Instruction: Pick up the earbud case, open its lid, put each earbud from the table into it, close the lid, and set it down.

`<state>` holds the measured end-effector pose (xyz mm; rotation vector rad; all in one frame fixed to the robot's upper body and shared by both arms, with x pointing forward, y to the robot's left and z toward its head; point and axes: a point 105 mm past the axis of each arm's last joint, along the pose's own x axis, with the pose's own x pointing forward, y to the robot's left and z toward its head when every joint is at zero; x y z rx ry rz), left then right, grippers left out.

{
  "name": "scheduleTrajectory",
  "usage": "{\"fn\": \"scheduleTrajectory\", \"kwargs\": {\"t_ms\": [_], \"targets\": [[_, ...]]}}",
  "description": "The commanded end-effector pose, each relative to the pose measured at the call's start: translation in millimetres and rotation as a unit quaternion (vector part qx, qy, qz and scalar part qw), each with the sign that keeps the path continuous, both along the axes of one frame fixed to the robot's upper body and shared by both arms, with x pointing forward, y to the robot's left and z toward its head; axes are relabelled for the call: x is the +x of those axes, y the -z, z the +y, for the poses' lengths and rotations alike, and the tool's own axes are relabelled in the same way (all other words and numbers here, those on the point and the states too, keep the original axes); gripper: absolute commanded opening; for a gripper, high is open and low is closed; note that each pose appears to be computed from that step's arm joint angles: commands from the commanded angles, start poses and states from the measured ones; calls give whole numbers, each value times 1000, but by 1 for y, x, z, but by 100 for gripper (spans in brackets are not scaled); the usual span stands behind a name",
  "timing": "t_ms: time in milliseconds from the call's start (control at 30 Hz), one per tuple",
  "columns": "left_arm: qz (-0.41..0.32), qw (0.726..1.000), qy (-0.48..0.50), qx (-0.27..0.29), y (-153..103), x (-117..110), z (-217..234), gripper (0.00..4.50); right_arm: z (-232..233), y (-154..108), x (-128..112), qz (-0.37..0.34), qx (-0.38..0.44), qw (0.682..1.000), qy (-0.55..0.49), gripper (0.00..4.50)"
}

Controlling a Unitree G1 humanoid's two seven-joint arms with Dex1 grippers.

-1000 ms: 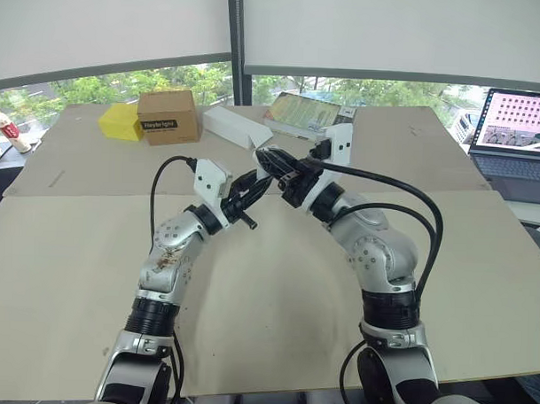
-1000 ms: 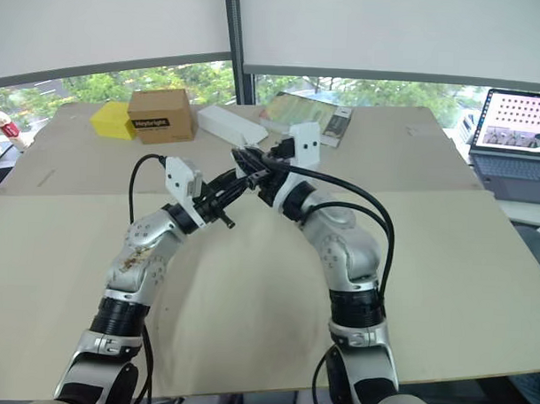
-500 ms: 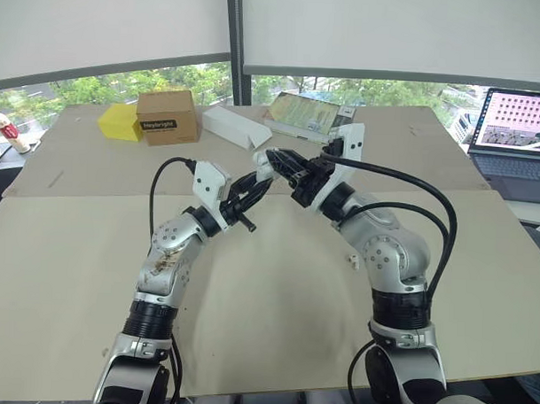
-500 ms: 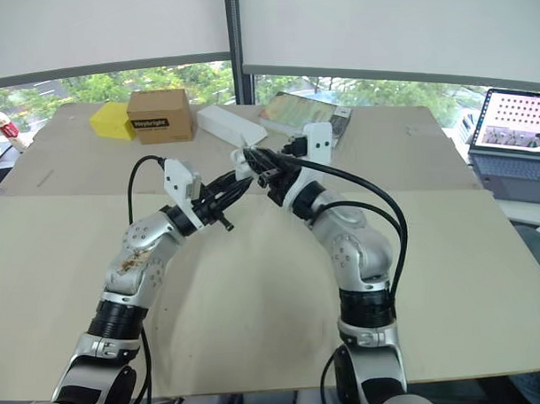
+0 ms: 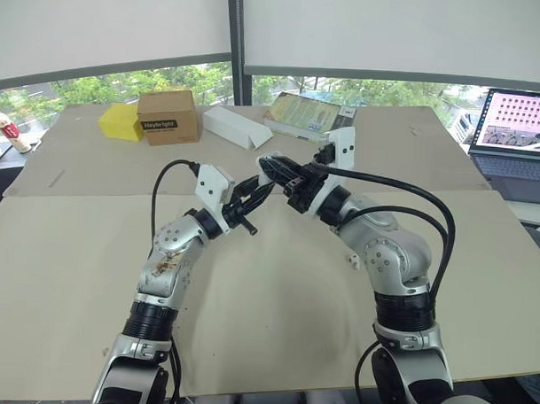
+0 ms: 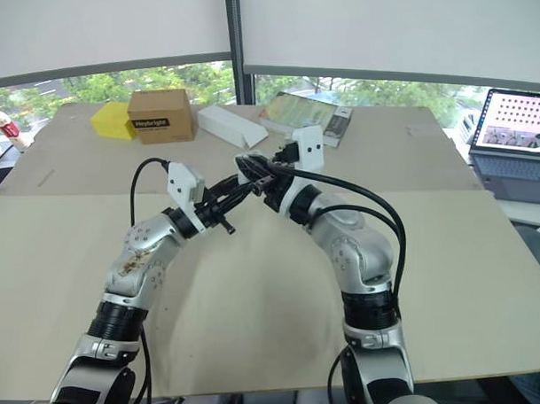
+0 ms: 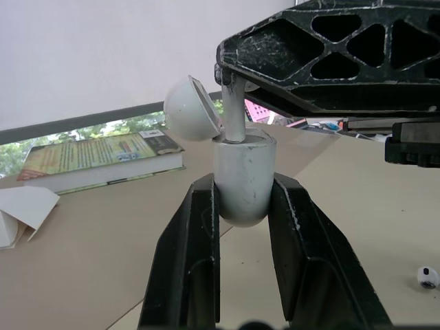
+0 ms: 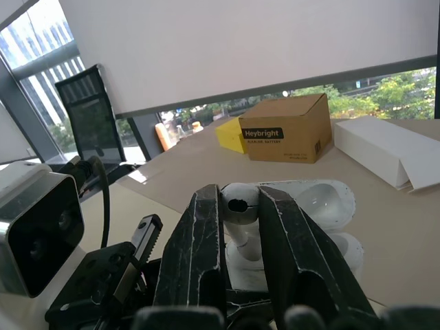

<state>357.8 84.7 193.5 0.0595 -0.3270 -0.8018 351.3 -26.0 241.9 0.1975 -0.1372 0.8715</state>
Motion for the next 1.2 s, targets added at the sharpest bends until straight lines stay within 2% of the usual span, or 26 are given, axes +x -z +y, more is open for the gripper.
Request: {"fn": "scheduleTrajectory", "kwargs": {"t_ms": [33, 500, 567, 700, 867, 1000, 1100, 1200], "targets": [[-49, 999, 7, -6, -24, -7, -2, 50, -2, 0, -1, -6, -9, 1000, 7, 33], [-50, 999, 6, -7, -24, -6, -1, 50, -5, 5, 1, 7, -10, 1000, 16, 33], [-50, 999, 6, -7, -24, -6, -1, 50, -4, 6, 1, 8, -10, 1000, 14, 136], [-49, 999, 7, -7, -24, -7, 0, 50, -3, 4, 1, 3, -8, 1000, 16, 263], [-47, 999, 7, -6, -23, -7, -1, 50, -7, -1, 2, -5, 3, 1000, 22, 263], [-41, 999, 3, -2, -18, -7, 2, 50, -22, -27, -7, -27, 58, 998, 10, 263], [-35, 999, -5, 5, -12, -6, 8, 50, -38, -42, -15, -42, 66, 997, 7, 263], [-32, 999, -13, 9, -9, -5, 15, 50, -66, -25, -15, -24, -24, 998, 49, 263]]}}
